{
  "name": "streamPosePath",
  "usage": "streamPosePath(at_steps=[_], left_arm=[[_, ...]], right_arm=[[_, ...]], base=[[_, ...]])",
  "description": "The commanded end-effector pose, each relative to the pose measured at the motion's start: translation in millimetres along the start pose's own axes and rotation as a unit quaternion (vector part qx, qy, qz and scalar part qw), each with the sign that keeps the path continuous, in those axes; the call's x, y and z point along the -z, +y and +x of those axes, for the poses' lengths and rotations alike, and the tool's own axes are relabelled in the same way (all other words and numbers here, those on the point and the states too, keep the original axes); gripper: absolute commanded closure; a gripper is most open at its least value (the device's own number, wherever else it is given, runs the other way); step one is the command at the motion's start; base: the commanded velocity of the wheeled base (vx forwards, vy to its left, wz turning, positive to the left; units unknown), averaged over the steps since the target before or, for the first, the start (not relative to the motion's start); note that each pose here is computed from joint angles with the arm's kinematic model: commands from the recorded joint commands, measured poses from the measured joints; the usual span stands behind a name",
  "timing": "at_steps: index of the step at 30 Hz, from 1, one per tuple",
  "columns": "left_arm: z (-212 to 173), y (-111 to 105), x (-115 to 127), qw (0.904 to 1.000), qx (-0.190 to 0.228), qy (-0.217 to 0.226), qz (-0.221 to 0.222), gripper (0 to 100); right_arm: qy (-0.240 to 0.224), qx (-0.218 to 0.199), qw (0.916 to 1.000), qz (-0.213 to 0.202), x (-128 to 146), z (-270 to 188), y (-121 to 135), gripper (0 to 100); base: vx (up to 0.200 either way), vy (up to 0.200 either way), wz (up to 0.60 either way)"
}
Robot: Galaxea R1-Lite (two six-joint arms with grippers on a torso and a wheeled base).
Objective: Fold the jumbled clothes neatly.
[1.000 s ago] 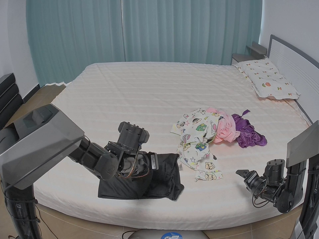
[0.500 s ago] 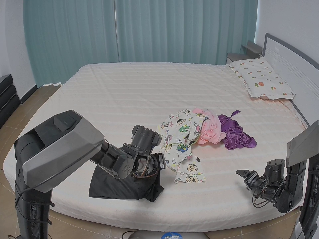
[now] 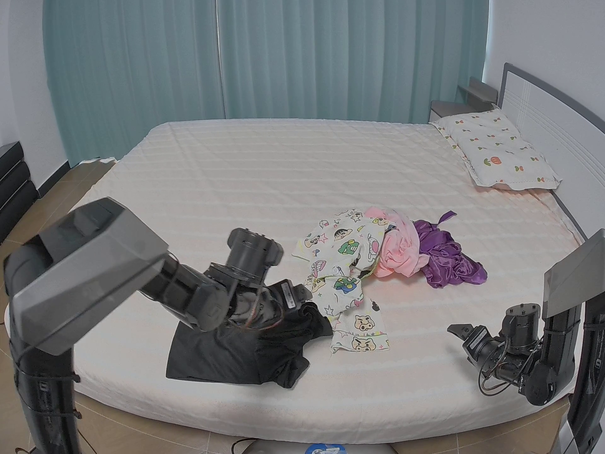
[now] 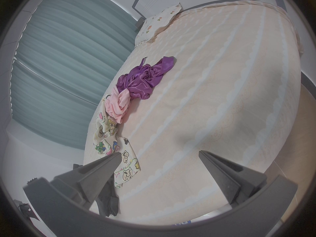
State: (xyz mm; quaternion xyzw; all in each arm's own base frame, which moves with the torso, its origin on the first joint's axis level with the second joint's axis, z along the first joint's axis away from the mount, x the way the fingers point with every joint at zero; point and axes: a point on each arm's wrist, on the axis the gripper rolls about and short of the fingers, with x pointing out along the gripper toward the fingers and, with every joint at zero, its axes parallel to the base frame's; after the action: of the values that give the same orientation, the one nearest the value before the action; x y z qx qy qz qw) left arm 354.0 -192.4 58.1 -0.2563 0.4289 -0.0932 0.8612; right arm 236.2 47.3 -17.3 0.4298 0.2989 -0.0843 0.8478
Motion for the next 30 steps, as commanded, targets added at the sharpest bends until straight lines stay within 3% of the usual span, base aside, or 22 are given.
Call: streamPosePath(at_steps=[1,5,8,11,16,22,30], left_arm=[[-70.5,43.3,-36.8,0.9977,0.024,-0.024,-0.059,0],[-88.6,67.2,-40.9,0.9957,0.030,-0.015,-0.086,0],[-98.4,89.5,-32.7,0.9923,0.043,0.022,-0.114,0],[-97.6,98.1,-31.6,0.9896,0.042,0.031,-0.134,0],[-95.7,118.1,-39.8,0.9858,0.041,0.022,-0.161,0],[-95.9,136.8,-43.9,0.9824,0.042,0.017,-0.181,0],[-95.0,144.9,-43.5,0.9809,0.035,0.016,-0.190,0]], right_arm=[[-0.005,-0.008,1.0000,-0.002,-0.3,1.4,2.0,0],[-0.005,-0.009,0.9999,-0.003,-0.4,2.2,2.3,0],[-0.005,-0.013,0.9999,-0.006,-0.1,4.6,4.1,0],[-0.008,-0.017,0.9998,-0.010,-0.8,5.5,6.0,0],[0.001,-0.026,0.9982,-0.054,6.2,10.9,10.2,0],[0.010,-0.037,0.9954,-0.087,13.8,21.2,15.8,0],[-0.003,-0.053,0.9929,-0.106,9.7,18.1,22.2,0]], base=[[0.000,0.000,0.00],[0.000,0.000,0.00],[0.000,0.000,0.00],[0.000,0.000,0.00],[0.000,0.000,0.00],[0.000,0.200,0.00],[0.000,0.200,0.00]])
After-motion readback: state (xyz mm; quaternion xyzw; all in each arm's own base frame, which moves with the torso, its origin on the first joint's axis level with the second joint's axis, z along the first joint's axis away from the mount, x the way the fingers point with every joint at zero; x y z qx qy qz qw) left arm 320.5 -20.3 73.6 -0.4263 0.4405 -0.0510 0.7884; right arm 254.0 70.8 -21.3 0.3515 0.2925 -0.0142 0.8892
